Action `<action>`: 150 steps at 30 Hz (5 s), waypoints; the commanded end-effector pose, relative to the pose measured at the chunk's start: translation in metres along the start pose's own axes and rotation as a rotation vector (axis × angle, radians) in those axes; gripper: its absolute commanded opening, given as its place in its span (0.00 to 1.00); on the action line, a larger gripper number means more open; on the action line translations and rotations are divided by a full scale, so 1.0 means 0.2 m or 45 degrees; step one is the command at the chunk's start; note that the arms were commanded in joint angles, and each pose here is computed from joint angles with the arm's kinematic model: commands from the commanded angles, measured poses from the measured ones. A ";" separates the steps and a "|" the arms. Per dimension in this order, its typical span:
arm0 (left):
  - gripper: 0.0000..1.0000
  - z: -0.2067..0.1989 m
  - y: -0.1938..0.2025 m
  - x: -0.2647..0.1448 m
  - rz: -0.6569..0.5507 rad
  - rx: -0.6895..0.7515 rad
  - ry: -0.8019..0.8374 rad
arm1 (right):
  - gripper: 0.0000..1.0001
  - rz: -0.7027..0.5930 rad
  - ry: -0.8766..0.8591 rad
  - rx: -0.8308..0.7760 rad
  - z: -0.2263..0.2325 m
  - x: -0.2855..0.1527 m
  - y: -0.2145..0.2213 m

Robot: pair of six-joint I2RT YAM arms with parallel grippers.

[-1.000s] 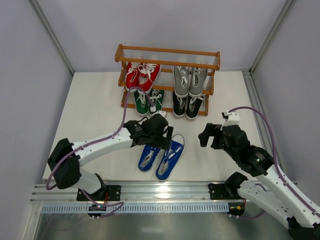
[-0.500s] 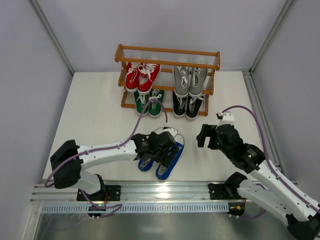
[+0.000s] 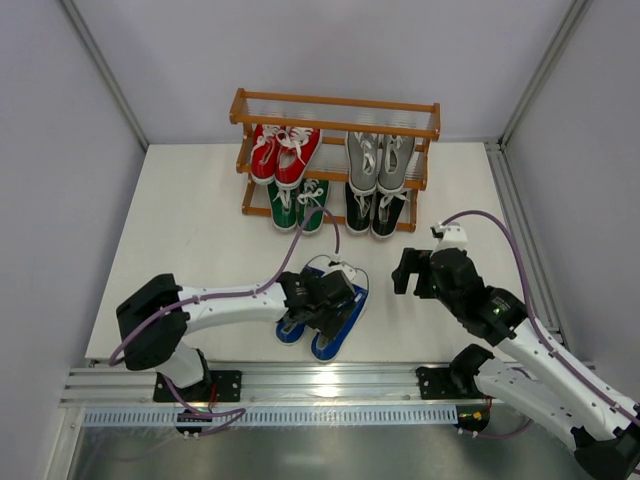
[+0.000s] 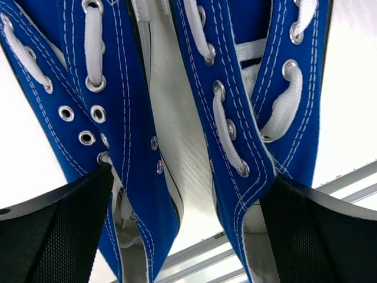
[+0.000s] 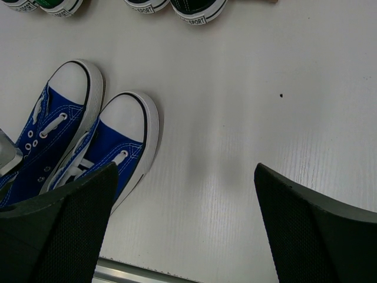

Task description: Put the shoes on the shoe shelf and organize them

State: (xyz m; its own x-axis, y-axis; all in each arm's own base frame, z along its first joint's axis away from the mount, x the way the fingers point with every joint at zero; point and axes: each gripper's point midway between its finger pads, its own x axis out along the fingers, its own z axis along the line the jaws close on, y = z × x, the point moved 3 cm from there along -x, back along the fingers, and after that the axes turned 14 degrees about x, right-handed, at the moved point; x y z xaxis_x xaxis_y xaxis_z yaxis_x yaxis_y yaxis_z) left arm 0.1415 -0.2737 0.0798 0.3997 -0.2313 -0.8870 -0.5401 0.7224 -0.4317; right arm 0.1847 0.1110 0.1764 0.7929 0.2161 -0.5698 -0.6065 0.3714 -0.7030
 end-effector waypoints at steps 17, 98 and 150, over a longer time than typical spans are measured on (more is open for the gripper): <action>0.00 -0.09 -0.08 -0.04 -0.088 -0.059 0.170 | 0.93 -0.067 -0.008 0.023 -0.01 -0.01 -0.02; 0.00 1.47 -1.82 -1.33 -1.489 -0.501 -0.882 | 0.94 -0.129 -0.144 0.017 0.00 -0.05 -0.01; 0.50 1.73 -1.86 -1.02 -1.477 -0.646 -0.919 | 0.94 -0.147 -0.135 0.022 -0.01 -0.05 -0.02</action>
State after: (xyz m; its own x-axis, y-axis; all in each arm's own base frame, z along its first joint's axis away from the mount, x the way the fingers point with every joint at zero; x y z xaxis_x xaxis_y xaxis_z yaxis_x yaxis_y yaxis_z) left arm 0.5307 -0.2833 0.4307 0.9939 -0.0604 0.0918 0.0974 0.0976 -0.9905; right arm 0.1737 0.1031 0.1767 0.8397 0.2637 -0.4747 -0.5430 0.3972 -0.7399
